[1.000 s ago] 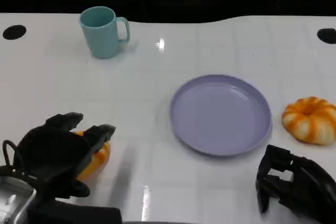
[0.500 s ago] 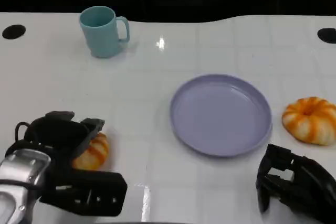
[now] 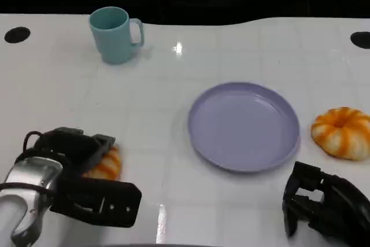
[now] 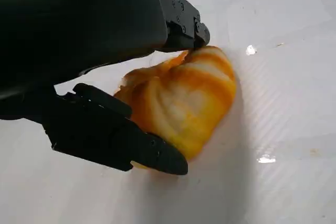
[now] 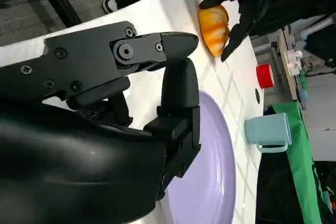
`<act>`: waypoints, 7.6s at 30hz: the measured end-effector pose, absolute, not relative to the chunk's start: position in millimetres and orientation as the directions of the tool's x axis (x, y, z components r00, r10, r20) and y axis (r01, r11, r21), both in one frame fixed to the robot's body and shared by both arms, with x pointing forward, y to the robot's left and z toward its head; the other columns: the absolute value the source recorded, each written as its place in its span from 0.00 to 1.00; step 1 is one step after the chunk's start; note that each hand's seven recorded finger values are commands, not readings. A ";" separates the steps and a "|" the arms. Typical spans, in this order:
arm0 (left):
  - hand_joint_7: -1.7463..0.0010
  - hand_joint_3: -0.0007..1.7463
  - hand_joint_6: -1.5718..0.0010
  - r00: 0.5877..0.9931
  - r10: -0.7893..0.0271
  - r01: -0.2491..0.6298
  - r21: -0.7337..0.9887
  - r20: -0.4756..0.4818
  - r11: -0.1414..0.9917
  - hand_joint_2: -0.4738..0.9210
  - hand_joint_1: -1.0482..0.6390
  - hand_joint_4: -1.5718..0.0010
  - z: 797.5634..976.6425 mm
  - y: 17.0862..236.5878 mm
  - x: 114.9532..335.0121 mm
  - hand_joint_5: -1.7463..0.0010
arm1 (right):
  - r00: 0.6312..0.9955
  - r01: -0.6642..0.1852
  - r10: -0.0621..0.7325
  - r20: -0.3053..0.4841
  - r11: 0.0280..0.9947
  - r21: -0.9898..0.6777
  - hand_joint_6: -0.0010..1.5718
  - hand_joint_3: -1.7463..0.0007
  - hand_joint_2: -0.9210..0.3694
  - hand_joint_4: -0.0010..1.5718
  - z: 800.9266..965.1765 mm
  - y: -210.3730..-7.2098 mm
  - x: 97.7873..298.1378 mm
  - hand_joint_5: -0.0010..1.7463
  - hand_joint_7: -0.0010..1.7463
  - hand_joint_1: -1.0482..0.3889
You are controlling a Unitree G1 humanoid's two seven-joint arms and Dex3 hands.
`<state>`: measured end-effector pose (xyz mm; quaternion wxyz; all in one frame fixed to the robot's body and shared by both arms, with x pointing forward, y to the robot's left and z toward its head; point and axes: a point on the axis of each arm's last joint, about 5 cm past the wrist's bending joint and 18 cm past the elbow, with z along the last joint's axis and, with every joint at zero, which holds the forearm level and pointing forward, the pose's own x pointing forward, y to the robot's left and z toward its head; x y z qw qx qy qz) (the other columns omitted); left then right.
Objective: Grasp the bread from the table and place it into the plate.
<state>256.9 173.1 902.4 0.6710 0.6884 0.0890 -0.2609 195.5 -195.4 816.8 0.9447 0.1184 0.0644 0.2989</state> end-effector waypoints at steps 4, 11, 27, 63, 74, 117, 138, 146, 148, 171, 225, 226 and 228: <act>0.98 0.03 0.74 0.865 -0.259 0.435 0.900 -0.429 -0.040 0.96 0.50 0.74 896.8 177.2 255.2 0.93 | 0.812 -0.550 0.581 -0.051 0.793 0.263 0.40 0.87 0.00 0.46 817.4 -195.4 195.4 1.00 0.93 0.32; 0.88 0.34 0.33 0.943 -0.323 0.141 0.977 -0.084 0.159 1.00 0.50 0.59 865.7 191.6 241.3 0.16 | 0.812 -0.551 0.582 -0.050 0.791 0.266 0.40 0.87 0.00 0.46 817.4 -194.0 195.6 1.00 0.93 0.33; 0.01 0.18 0.75 0.959 -0.246 -0.070 0.958 0.141 0.279 0.99 0.51 0.63 847.9 194.0 241.0 0.00 | 0.812 -0.550 0.582 -0.050 0.789 0.273 0.39 0.87 0.00 0.46 816.8 -194.2 195.8 1.00 0.93 0.32; 0.00 0.58 0.61 0.838 -0.480 0.049 0.841 0.258 0.539 0.72 0.53 0.49 932.4 140.0 288.8 0.00 | 0.814 -0.546 0.579 -0.050 0.791 0.277 0.39 0.88 0.00 0.45 817.2 -192.4 198.6 1.00 0.93 0.32; 0.00 0.66 0.57 0.781 -0.589 0.143 0.858 0.208 0.493 0.70 0.53 0.43 942.4 105.9 307.2 0.00 | 0.816 -0.550 0.576 -0.038 0.795 0.256 0.39 0.88 0.00 0.45 817.5 -191.4 198.6 1.00 0.94 0.32; 0.80 0.32 0.99 0.628 -0.771 0.338 0.930 -0.106 0.147 1.00 0.12 1.00 941.5 10.8 311.7 0.85 | 0.815 -0.555 0.580 -0.015 0.787 0.268 0.41 0.87 0.00 0.46 816.0 -189.5 201.4 1.00 0.92 0.32; 0.78 0.34 0.87 0.605 -0.789 0.372 0.914 -0.106 0.162 1.00 0.07 0.96 961.8 35.4 319.8 0.61 | 0.811 -0.560 0.584 -0.016 0.785 0.263 0.40 0.88 0.00 0.44 816.0 -190.2 201.7 1.00 0.90 0.32; 0.30 0.29 0.82 0.612 -0.790 0.333 0.922 -0.050 0.199 1.00 0.10 0.94 963.3 37.6 318.1 0.04 | 0.812 -0.561 0.584 -0.015 0.787 0.256 0.40 0.87 0.00 0.44 816.0 -190.4 201.5 1.00 0.90 0.33; 0.17 0.28 0.79 0.610 -0.791 0.327 0.923 -0.042 0.204 1.00 0.11 0.88 964.1 37.1 317.9 0.01 | 0.811 -0.562 0.584 -0.014 0.786 0.256 0.40 0.87 0.00 0.44 815.9 -190.4 201.5 1.00 0.89 0.33; 0.73 0.26 0.61 0.589 -0.807 0.344 0.916 -0.040 0.205 1.00 0.12 0.81 959.9 37.4 316.9 0.38 | 0.810 -0.562 0.586 -0.013 0.783 0.269 0.41 0.87 0.00 0.45 815.9 -190.4 201.5 1.00 0.91 0.33; 0.20 0.10 0.51 0.844 -0.433 0.532 -0.598 0.317 0.599 1.00 0.18 0.46 862.2 153.4 202.0 0.00 | 0.803 -0.571 0.596 -0.013 0.775 0.273 0.40 0.87 0.00 0.44 813.0 -191.1 206.6 1.00 0.90 0.31; 0.20 0.10 0.50 0.851 -0.424 0.520 -0.617 0.312 0.590 1.00 0.18 0.45 860.7 154.7 199.2 0.00 | 0.803 -0.571 0.596 -0.012 0.775 0.271 0.40 0.87 0.00 0.44 813.1 -191.0 206.5 1.00 0.90 0.31; 0.18 0.10 0.50 0.865 -0.400 0.495 -0.652 0.304 0.574 1.00 0.18 0.43 857.5 157.3 193.0 0.00 | 0.803 -0.572 0.596 -0.011 0.775 0.269 0.41 0.88 0.00 0.44 812.9 -191.1 206.4 1.00 0.90 0.31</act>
